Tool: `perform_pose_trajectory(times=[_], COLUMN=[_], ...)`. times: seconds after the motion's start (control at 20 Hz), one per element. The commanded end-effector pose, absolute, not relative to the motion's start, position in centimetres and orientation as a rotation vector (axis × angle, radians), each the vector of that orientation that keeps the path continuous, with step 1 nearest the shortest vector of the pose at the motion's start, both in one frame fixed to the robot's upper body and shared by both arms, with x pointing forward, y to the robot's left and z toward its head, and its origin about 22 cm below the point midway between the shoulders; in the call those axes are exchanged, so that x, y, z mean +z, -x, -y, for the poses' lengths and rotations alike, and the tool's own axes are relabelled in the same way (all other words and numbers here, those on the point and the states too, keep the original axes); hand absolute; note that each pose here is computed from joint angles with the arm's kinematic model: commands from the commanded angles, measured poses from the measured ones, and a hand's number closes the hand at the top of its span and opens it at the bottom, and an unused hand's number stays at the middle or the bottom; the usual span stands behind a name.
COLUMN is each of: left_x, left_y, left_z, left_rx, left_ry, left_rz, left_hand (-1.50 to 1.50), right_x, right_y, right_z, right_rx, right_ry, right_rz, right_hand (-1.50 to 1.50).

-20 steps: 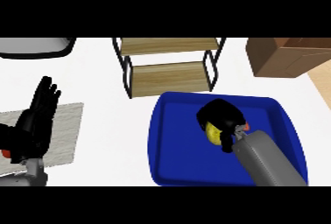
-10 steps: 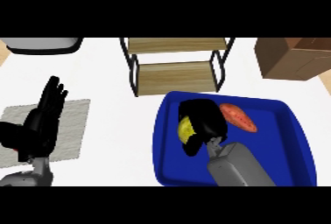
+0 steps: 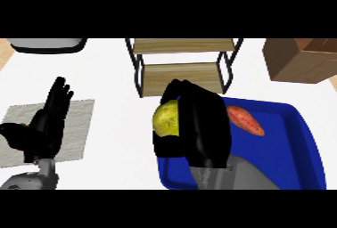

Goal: Pick the pear from the tray and place it in the tiered shelf

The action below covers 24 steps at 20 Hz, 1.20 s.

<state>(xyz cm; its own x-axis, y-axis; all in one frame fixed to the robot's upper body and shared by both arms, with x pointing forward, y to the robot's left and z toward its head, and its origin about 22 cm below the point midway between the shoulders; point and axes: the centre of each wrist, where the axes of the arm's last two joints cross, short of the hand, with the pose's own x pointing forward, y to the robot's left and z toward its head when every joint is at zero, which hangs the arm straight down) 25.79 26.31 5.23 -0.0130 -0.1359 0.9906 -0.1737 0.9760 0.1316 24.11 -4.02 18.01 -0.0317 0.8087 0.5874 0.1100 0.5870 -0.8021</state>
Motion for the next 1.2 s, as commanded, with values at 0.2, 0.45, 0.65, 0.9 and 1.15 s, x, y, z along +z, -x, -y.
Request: perform_pose_trajectory(times=[0.2, 0.45, 0.65, 0.9, 1.15], left_x=[5.8, 4.8, 6.1, 5.9, 6.0], left_y=[-26.0, -25.9, -26.7, -24.6, -25.3], left_z=[-25.9, -26.8, -26.4, -26.3, -25.9], left_rx=[0.028, 0.032, 0.044, 0.039, 0.031], left_ry=[-0.261, -0.258, -0.229, -0.222, -0.229], left_rz=[1.609, 1.616, 1.608, 1.615, 1.604], left_hand=[0.00, 0.00, 0.00, 0.00, 0.00], right_x=[24.3, 25.1, 25.2, 21.7, 21.0], right_y=[-23.0, -26.6, -28.8, -32.6, -34.0], right_z=[2.2, 2.6, 3.0, 4.3, 3.7], right_rx=[0.490, 0.397, 0.366, 0.339, 0.309], right_ry=[0.963, 0.971, 0.981, 1.014, 1.037], right_rz=[1.442, 1.456, 1.466, 1.446, 1.499], right_hand=[1.50, 1.50, 1.50, 1.50, 1.50])
